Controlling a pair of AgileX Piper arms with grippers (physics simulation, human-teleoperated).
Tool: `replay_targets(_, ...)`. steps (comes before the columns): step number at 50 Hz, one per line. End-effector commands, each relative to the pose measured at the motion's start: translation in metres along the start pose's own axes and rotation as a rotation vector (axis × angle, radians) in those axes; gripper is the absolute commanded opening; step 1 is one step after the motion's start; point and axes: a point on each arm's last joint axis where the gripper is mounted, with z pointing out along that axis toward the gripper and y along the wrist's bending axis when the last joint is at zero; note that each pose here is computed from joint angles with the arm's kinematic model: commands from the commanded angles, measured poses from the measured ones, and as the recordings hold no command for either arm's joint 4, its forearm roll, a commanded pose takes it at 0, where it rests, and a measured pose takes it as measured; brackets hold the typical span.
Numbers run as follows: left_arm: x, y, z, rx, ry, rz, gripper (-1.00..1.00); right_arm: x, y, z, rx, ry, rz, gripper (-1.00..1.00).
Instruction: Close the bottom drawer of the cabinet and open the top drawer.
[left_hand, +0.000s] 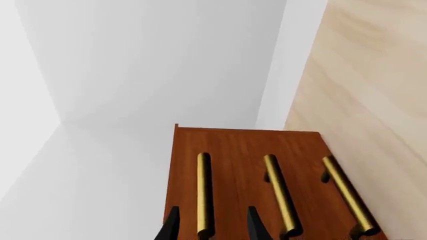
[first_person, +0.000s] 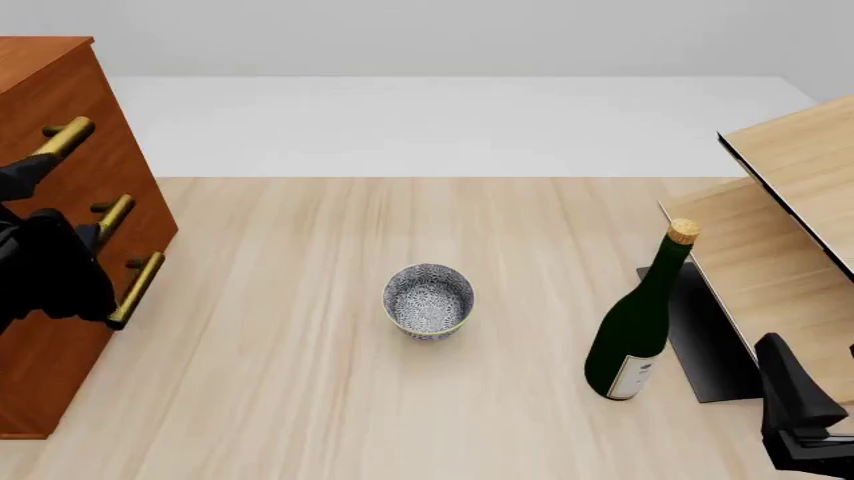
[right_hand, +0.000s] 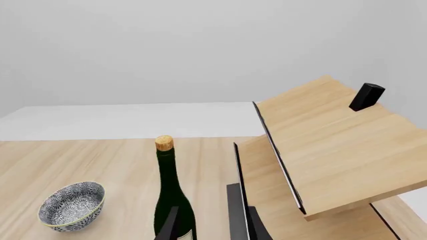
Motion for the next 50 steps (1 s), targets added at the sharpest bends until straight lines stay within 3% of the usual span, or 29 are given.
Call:
replay_targets(1, 0.006, -0.001, 0.008, 0.003, 0.03, 0.002, 1.0, 0.0, 0.0, 0.0, -0.001, 0.0, -0.002, 1.0)
replay_targets(36, 0.02, 0.009, 0.024, -0.02, 0.093, 0.005, 1.0, 0.0, 0.0, 0.0, 0.0, -0.001, -0.006, 1.0)
replay_targets(50, 0.026, 0.004, 0.03, -0.01, 0.117, 0.001, 1.0, 0.0, 0.0, 0.0, -0.002, -0.002, -0.007, 1.0)
